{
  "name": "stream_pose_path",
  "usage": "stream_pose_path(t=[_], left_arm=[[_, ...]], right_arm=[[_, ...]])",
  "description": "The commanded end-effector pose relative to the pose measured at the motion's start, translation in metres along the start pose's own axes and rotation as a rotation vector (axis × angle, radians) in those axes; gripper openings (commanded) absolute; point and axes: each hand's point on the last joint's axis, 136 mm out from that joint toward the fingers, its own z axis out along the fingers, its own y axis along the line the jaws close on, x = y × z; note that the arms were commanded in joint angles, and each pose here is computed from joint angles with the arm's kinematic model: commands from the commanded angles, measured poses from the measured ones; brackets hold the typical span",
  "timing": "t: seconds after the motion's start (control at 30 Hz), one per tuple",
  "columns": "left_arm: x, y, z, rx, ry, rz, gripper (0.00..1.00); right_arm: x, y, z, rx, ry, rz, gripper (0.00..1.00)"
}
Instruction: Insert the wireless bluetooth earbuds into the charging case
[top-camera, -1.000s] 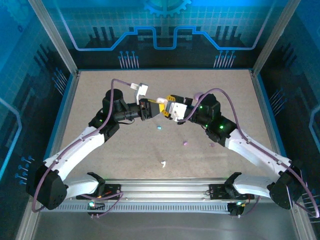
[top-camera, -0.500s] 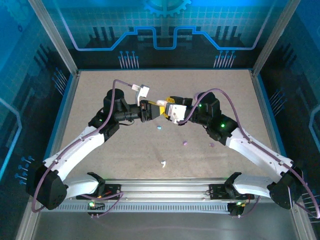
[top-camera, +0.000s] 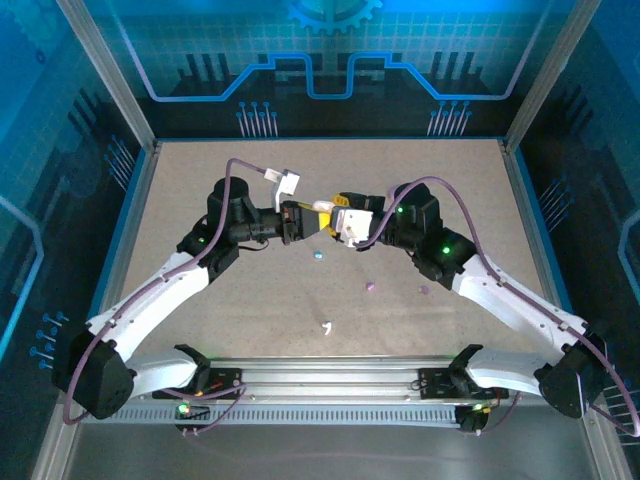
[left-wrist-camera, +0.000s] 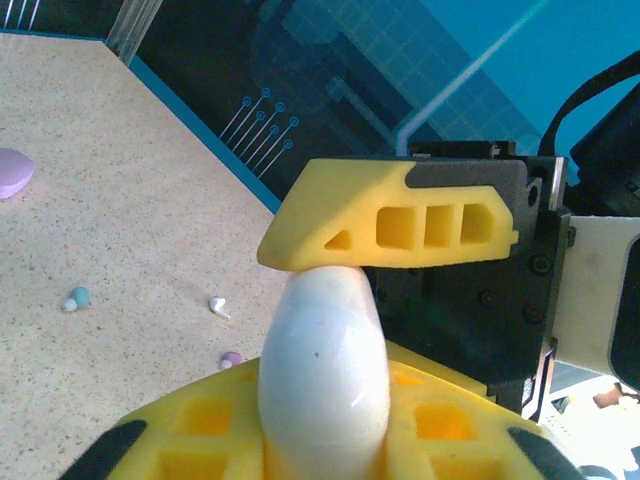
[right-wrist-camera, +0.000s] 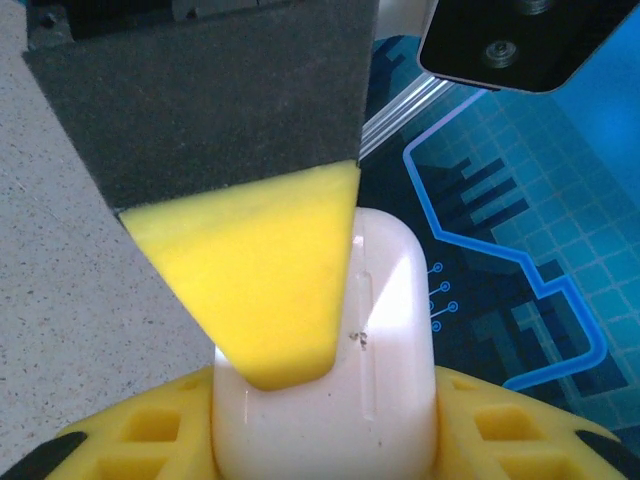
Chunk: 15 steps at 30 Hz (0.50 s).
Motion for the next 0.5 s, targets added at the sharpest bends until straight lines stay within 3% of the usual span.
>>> stream_pose_path(t=[0.0,0.1,0.23,0.37,0.47], left_arm=[[-0.004,-0.009,0.001,0.021,0.007,0.05,0.15],[-0.004,-0.008,-0.002,0.007,-0.011,0.096,0.13],[-0.006,-0.009,-0.01,0.006,-0.106,0.246,0.08],[-0.004,-0.012,-0.021,0.033,-0.252,0.45,0.08],[0.001,-0.014,-0.022,0.043,-0.268,0.542,0.1]], right_arm=[[-0.024,-0.013,-0.006,0.029,-0.059,0.011,0.48],[-0.027,-0.022,-0.016,0.04,-0.065,0.129,0.58],[-0.03,-0.032,-0.039,-0.036,-0.079,0.485,0.68],[-0.024,-0.026,-0.054,-0.143,-0.052,0.755,0.71],[-0.023,-0.017,-0.053,-0.212,-0.051,0.901,0.71]])
